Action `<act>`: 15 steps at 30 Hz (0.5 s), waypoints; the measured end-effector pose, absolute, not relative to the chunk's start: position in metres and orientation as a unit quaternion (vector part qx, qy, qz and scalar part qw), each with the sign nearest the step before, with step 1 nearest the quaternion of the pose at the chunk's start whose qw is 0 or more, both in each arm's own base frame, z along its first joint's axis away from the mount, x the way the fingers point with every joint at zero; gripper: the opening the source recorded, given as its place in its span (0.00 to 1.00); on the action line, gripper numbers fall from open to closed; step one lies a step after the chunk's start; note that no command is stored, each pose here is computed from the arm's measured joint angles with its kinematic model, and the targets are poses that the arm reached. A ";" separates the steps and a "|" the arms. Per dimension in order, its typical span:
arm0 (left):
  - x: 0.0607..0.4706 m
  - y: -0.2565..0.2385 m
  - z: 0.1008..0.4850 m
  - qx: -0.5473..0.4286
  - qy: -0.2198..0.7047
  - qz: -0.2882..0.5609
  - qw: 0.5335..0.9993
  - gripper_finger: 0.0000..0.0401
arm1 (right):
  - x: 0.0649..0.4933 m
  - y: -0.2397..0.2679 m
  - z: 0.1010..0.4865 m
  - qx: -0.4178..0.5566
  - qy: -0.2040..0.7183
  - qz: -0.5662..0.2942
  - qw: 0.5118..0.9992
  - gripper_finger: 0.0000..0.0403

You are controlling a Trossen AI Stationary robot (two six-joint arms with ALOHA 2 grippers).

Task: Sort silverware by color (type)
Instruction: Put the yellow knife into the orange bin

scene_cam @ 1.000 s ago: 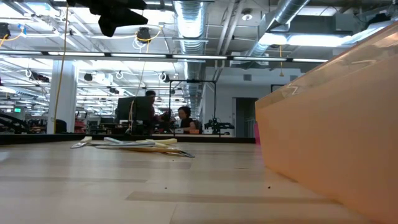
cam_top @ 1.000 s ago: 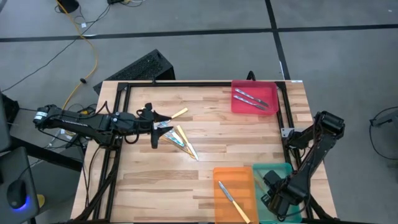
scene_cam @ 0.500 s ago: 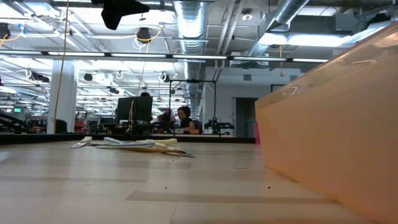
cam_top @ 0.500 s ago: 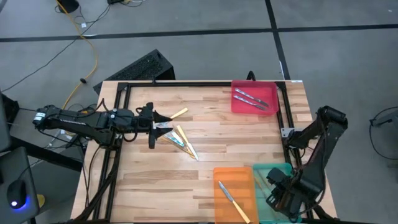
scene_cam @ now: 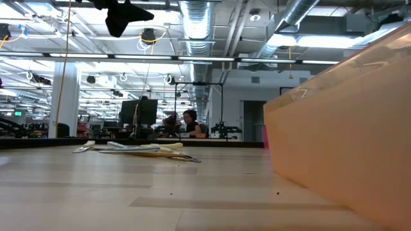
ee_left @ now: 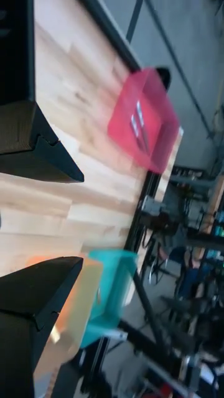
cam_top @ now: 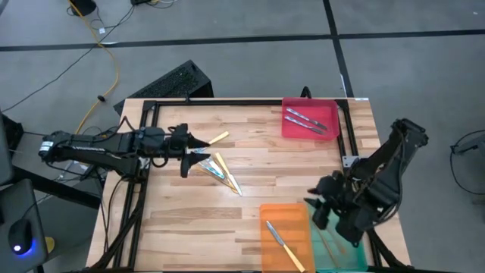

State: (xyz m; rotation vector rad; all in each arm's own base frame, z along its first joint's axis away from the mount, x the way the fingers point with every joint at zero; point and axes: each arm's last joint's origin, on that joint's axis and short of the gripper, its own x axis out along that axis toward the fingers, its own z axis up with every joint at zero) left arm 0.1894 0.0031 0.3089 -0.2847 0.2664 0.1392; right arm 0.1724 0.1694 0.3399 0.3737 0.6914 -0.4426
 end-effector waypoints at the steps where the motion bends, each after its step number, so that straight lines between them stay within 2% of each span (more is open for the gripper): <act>1: 0.189 0.004 0.309 -0.143 0.134 0.065 0.979 0.47 | 0.177 0.167 0.341 0.164 0.321 -0.216 0.908 0.42; 9: 0.188 0.018 0.306 -0.164 0.151 0.063 0.973 0.47 | 0.214 0.140 0.347 0.068 0.309 -0.210 0.925 0.42; 15: 0.186 0.024 0.304 -0.170 0.159 0.071 0.970 0.47 | 0.245 0.119 0.359 0.006 0.295 -0.147 0.944 0.42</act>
